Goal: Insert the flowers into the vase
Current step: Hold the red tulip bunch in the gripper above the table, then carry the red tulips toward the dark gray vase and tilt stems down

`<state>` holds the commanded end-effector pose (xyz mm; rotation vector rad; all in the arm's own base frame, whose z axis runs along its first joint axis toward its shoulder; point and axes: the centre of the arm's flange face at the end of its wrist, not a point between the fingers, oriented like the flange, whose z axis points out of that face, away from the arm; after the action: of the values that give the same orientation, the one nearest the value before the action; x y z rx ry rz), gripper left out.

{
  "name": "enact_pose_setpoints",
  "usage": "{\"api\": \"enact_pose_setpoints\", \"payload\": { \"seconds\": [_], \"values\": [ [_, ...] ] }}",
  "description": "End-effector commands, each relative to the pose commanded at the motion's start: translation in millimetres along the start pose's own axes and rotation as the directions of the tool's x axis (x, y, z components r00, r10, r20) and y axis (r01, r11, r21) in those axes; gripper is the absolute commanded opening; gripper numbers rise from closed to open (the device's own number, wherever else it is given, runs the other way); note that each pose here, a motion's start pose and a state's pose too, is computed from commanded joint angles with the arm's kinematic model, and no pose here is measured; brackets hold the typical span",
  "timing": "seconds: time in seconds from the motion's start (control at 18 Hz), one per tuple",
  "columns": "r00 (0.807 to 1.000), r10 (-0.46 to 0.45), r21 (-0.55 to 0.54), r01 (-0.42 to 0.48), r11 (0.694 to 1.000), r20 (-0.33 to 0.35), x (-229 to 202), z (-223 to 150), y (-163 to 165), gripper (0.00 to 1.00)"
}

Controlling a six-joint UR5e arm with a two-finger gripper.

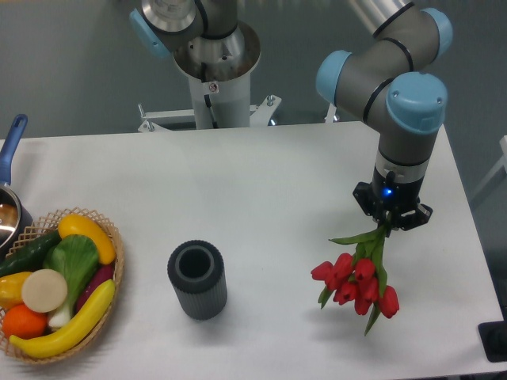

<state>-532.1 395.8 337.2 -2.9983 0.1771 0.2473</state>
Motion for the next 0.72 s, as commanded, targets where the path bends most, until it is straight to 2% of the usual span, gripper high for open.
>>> {"api": "enact_pose_setpoints", "payload": {
  "seconds": [0.39,0.56,0.72],
  "values": [
    [1.000,-0.004,0.038,0.003,0.999,0.005,0.2,-3.2,-6.8,0.00],
    [1.000,0.001,0.211,0.003,0.978,-0.019,0.9,-6.8,-24.6,0.00],
    [0.998,-0.057,0.373,0.056,0.926,-0.008,5.7,-26.1,-52.2,0.00]
  ]
}}
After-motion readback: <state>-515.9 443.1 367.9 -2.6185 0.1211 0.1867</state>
